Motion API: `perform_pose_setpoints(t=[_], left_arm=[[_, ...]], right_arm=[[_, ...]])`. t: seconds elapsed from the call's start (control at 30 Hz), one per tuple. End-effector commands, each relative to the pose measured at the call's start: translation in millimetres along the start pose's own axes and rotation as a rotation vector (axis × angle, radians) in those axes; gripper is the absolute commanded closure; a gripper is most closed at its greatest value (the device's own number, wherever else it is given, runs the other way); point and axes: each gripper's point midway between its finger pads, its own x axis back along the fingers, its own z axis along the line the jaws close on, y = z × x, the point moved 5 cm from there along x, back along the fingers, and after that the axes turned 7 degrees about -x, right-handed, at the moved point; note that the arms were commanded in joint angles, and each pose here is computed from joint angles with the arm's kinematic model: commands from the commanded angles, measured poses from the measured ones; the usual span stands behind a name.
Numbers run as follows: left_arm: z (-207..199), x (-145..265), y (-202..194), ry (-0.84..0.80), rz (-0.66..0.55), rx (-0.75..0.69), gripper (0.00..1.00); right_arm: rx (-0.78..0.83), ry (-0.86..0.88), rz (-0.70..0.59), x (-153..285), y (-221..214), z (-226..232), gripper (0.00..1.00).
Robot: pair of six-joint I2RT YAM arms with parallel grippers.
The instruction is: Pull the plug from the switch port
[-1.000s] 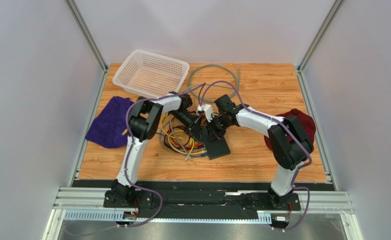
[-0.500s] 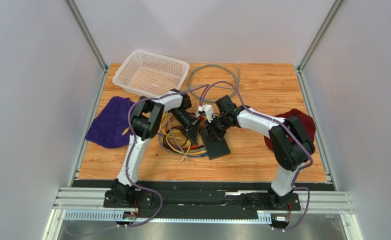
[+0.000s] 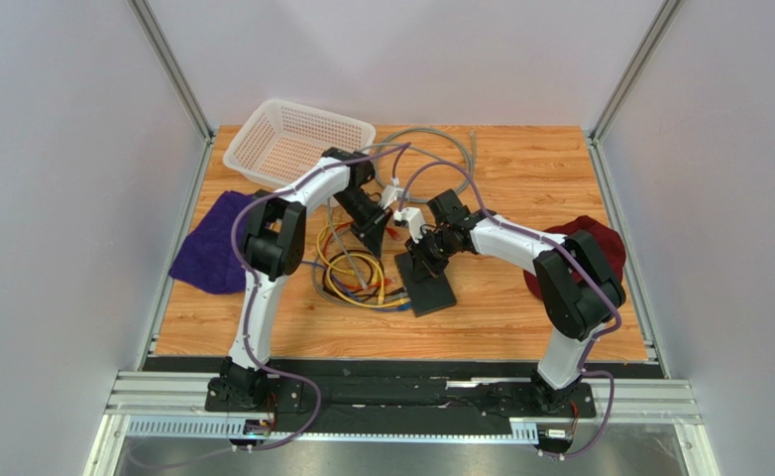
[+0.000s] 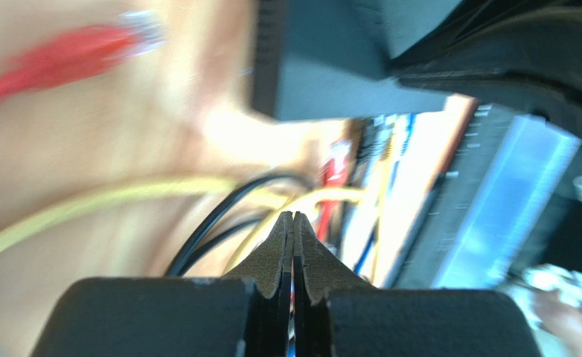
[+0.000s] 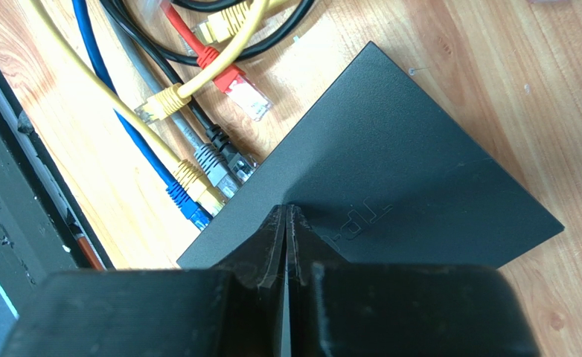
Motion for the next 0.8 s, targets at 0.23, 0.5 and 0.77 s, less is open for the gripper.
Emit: perform_pose_setpoints(t=[0.23, 0.5, 0.77], left_arm=[[15, 58, 22, 0.326, -0.066, -0.127, 0.93], [-52, 53, 36, 0.027, -0.311, -0.228, 0.68], [-67, 5, -4, -0.382, -0.167, -0.069, 0.65]], right_arm=[[0.001, -0.058, 0.037, -2, -14, -5, 0.95], [0.003, -0.078, 0.03, 4, -23, -3, 0.95], [0.012, -0.074, 0.02, 9, -21, 0, 0.95]])
